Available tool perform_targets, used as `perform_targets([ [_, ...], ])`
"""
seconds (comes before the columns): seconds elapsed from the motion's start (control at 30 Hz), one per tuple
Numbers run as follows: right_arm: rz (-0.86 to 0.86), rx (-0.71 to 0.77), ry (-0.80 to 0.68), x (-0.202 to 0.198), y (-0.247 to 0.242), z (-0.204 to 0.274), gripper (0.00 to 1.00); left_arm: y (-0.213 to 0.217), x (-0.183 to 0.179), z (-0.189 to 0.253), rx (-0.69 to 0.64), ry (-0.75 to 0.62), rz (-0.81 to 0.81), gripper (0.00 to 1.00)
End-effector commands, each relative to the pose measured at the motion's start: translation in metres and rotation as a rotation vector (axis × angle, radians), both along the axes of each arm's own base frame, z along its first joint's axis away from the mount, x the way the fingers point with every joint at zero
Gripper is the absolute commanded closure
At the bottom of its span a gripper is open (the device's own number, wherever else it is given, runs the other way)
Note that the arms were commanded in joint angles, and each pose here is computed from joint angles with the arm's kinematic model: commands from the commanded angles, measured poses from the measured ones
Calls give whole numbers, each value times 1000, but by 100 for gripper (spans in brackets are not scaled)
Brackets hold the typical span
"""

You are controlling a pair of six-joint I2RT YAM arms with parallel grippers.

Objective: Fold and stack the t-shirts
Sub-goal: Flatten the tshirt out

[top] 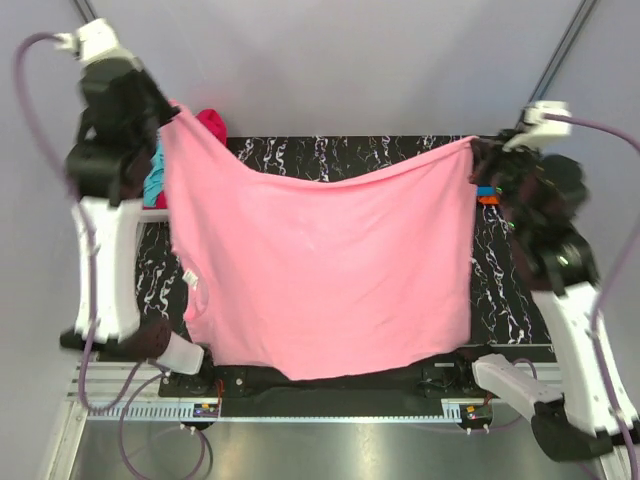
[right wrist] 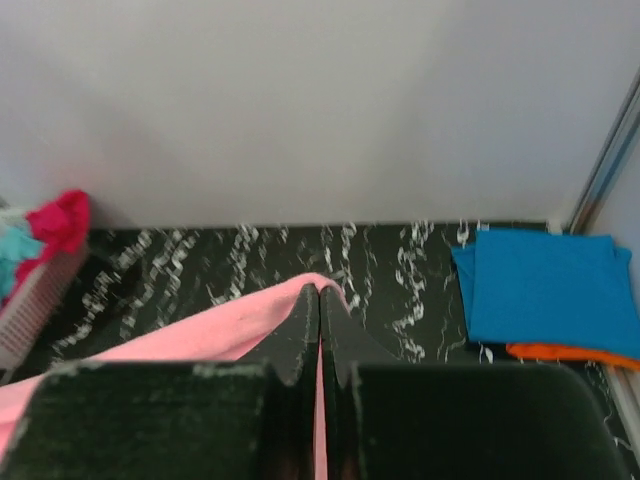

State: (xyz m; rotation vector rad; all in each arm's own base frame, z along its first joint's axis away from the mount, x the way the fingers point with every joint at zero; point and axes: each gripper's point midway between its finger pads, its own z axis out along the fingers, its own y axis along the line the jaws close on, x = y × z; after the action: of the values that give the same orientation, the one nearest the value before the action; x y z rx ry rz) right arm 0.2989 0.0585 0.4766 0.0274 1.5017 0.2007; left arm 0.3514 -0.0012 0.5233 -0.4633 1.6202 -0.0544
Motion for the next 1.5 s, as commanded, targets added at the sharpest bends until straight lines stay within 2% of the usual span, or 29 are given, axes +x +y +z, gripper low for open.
perform_targets([
  [0.0,-74,-23,39,61,3,-39,100,-10,91,-61,-8,128,-8,100],
  [0.1,-98,-29,115,98,10,-86,100,-14,133,-104,-26,192,-5,100],
  [0.13,-104,-25,115,107,11,-94,100,-17,154,-139,-21,258,-6,100],
  [0.3,-136,-37,279,161,21,-199,100,-24,210,-229,-16,395,-1,100],
  [0.33,-138,-36,286,170,23,-209,100,-22,218,-238,-10,403,8,100],
  [0.37,-137,-33,299,178,25,-219,100,-21,230,-268,-7,452,16,100],
  [0.4,-138,-46,350,191,27,-248,100,-20,237,-271,-10,445,16,100],
  [0.47,-124,-38,345,210,31,-255,100,-16,248,-289,-19,464,22,100],
  [0.5,-124,-50,391,221,33,-281,100,-17,258,-304,-25,475,13,100],
  [0.57,-126,-46,381,240,31,-279,100,-9,265,-314,-32,482,19,100],
  [0.6,-129,-57,405,248,30,-294,100,-8,270,-323,-37,487,14,100],
  [0.83,-190,-92,403,295,10,-295,100,3,278,-346,-75,500,3,100],
  [0.97,-294,-116,405,317,-19,-303,100,0,270,-348,-95,508,-5,100],
  [1.03,-302,-106,383,328,-26,-293,100,0,263,-355,-97,526,-1,100],
  [1.1,-315,-88,397,337,-42,-303,100,2,255,-352,-98,530,8,100],
  [1.3,-213,13,477,349,-50,-327,100,4,231,-343,-98,543,25,100],
  [1.47,-132,47,547,348,-44,-348,100,0,229,-333,-105,522,23,100],
])
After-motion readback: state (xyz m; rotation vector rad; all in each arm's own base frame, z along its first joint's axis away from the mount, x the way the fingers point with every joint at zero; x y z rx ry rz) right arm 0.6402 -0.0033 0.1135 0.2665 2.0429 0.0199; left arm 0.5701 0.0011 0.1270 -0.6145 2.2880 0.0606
